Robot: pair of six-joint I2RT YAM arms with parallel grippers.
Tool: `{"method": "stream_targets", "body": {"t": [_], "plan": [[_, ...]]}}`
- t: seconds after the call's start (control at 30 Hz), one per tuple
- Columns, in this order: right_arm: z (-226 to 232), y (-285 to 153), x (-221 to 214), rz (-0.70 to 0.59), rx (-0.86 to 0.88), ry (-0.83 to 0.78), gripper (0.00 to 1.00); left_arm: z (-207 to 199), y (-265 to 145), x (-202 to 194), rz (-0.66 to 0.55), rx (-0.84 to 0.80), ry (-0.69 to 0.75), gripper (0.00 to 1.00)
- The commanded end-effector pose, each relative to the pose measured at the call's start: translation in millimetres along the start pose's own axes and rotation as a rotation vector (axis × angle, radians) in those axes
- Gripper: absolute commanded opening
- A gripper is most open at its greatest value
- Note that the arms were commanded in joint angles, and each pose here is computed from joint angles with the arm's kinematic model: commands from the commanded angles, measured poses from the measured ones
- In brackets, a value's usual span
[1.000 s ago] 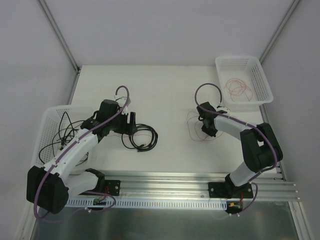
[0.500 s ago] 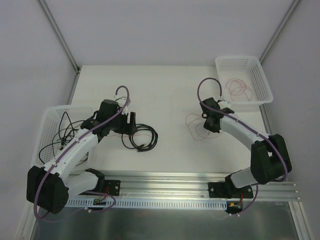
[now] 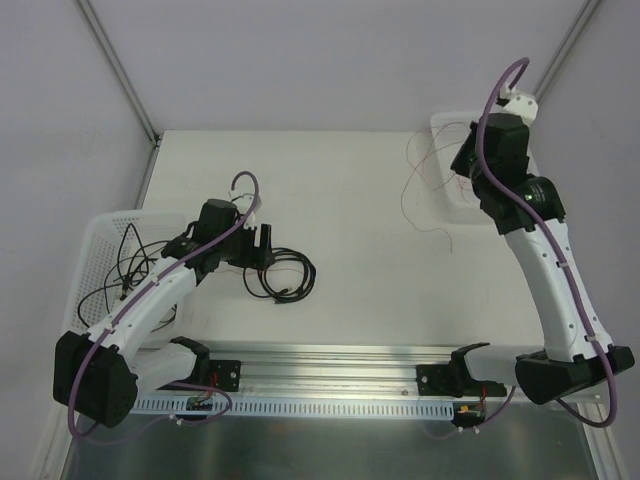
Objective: Untangle the cables
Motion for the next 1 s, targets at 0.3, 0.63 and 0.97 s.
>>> {"method": "stream_targets", "body": {"t": [0.3, 0.63, 0.97], "plan": [[-5.3, 1.4, 151.7, -0.465, -0.020, -0.093, 0.01, 1.5, 4.1, -1.1, 0.014, -0.008, 0.013, 0.72], [-66.5, 111.9, 148.4, -0.371, -0.169, -0.046, 0.01, 1.0, 8.8, -2.9, 0.037, -0.022, 0.008, 0.72], [-158.1, 233.8, 16.9, 0.092, -0.331, 0.057, 0.41, -0.9, 13.7, -5.4, 0.063, -0.043, 0.000, 0.73]]}}
Point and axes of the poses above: each gripper's point midway between its finger pads, its own y axis out along the fingers, its own z axis along the line the jaws close on, x = y × z, the point moved 5 cm from there along -y, back along the fingers, and after that the axes turned 8 degrees about y, right-handed, at the moved point
